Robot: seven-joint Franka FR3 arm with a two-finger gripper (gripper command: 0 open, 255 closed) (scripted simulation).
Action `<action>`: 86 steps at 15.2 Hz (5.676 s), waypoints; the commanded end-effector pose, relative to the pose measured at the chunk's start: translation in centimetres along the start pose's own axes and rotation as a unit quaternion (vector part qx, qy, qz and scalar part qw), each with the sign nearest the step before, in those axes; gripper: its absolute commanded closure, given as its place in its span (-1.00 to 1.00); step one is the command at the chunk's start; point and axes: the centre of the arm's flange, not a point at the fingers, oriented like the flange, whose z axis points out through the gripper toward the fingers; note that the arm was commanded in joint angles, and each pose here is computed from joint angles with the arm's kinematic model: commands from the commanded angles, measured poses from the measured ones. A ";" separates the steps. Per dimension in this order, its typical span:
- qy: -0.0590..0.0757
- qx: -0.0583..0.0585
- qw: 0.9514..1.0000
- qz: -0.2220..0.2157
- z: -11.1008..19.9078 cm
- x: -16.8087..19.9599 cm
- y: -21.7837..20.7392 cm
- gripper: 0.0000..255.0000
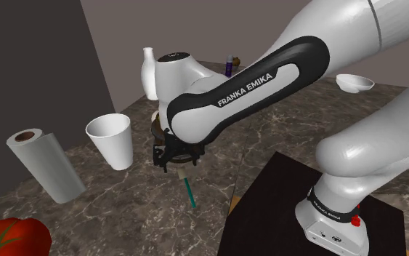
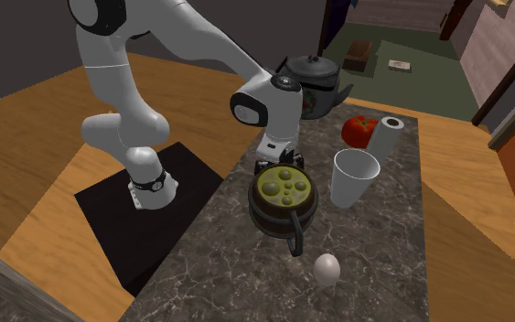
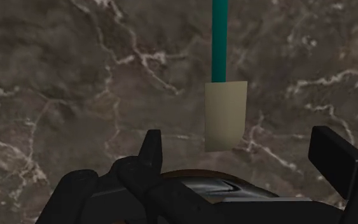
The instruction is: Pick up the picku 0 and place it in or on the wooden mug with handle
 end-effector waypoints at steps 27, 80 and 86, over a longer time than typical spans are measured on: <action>-0.002 -0.002 1.000 0.002 -3.1 0.3 0.2 1.00; -0.002 -0.002 1.000 0.002 -19.7 19.8 2.4 1.00; -0.002 -0.002 1.000 0.002 -16.5 19.8 2.4 1.00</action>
